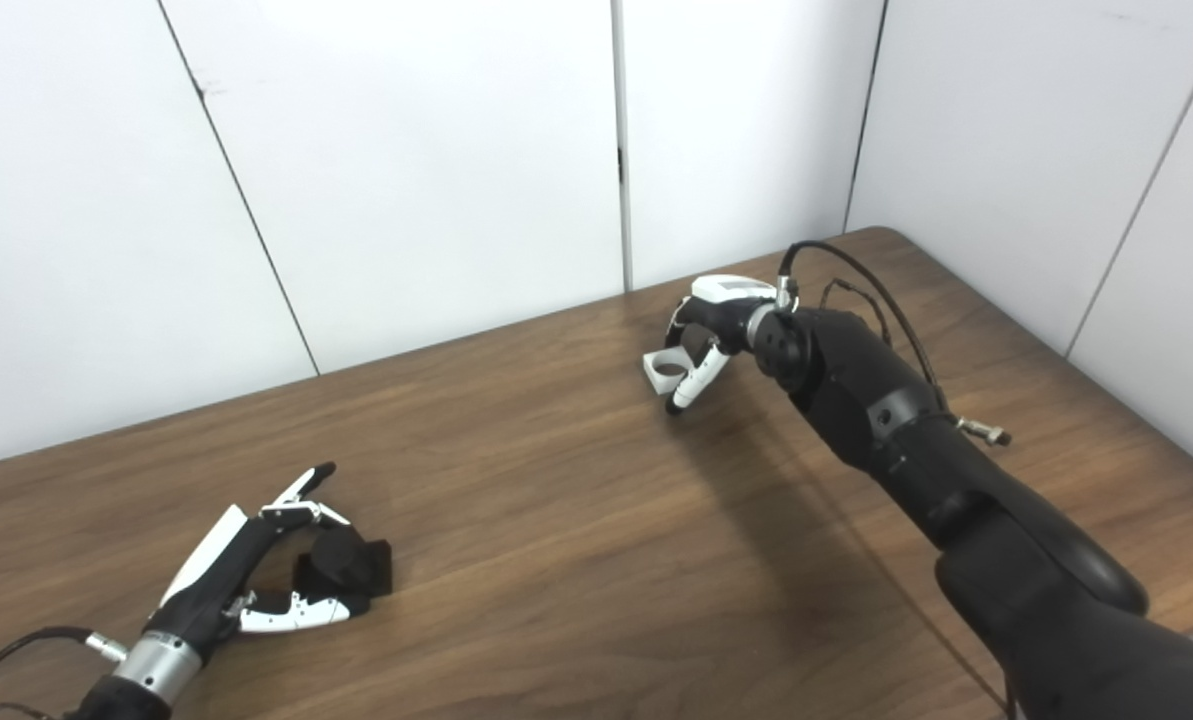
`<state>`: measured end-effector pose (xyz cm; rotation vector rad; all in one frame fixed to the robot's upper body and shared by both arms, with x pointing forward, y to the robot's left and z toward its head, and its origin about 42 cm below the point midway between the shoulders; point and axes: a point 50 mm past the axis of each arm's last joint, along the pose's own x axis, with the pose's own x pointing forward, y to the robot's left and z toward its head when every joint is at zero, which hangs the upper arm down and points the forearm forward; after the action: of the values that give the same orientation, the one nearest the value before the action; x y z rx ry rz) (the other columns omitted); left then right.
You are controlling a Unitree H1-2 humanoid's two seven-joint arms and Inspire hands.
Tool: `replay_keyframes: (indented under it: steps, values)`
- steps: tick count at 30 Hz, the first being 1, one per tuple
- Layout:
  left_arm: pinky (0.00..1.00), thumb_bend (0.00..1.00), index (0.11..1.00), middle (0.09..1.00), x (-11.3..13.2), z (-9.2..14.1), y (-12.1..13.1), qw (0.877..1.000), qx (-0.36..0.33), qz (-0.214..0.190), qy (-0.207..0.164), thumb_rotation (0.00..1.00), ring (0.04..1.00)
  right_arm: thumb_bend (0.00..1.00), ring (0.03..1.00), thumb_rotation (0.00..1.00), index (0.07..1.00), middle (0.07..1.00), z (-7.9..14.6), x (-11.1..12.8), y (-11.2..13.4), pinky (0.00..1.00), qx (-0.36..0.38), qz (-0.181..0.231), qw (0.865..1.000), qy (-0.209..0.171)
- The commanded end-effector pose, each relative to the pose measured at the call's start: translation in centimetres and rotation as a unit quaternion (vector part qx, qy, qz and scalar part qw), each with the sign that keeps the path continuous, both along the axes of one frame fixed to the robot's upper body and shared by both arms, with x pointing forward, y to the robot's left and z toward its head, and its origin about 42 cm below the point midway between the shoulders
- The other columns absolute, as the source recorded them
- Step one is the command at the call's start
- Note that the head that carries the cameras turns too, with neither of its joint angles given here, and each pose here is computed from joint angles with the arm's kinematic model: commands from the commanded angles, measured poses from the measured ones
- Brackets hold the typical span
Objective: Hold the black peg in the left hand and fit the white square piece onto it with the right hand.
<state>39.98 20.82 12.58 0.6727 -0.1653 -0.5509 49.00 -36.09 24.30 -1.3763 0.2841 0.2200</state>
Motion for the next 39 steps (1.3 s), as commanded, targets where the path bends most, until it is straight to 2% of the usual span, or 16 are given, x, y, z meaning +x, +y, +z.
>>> replay_keyframes:
  steps: [1,5,18,25,29,39]
  values:
    - [1.0,0.52,0.494,1.0,-0.1,-1.1,1.1,0.999,0.029,0.009,0.03,0.08,1.0,0.56,1.0,0.18,0.539,0.925,2.7,0.7,0.1,1.0,0.006,0.016,0.999,-0.048]
    - [1.0,0.52,0.494,1.0,-0.1,-1.2,1.1,0.999,0.032,0.008,0.031,0.08,1.0,0.51,0.989,0.14,0.491,0.89,2.6,0.7,0.0,1.0,0.005,0.021,0.998,-0.063]
    - [1.0,0.52,0.494,1.0,-0.4,-1.3,1.1,0.999,0.037,0.011,0.034,0.08,1.0,0.51,0.989,0.14,0.485,0.866,2.6,0.5,-0.3,1.0,-0.001,0.032,0.997,-0.071]
    - [0.99,0.52,0.495,1.0,-0.3,-1.3,0.7,0.998,0.044,0.012,0.036,0.08,1.0,0.52,0.978,0.14,0.484,0.849,2.7,0.3,-0.8,1.0,0.0,0.045,0.995,-0.089]
    - [0.99,0.52,0.495,1.0,-0.3,-1.4,0.3,0.998,0.045,0.015,0.041,0.08,1.0,0.52,0.98,0.14,0.485,0.848,3.5,-0.1,-1.1,1.0,0.005,0.056,0.993,-0.107]
    - [1.0,0.52,0.494,1.0,-0.1,-1.5,-2.1,0.998,0.048,0.016,0.046,0.08,1.0,0.52,0.97,0.14,0.484,0.846,6.6,-1.5,-1.3,1.0,0.029,0.114,0.98,-0.16]
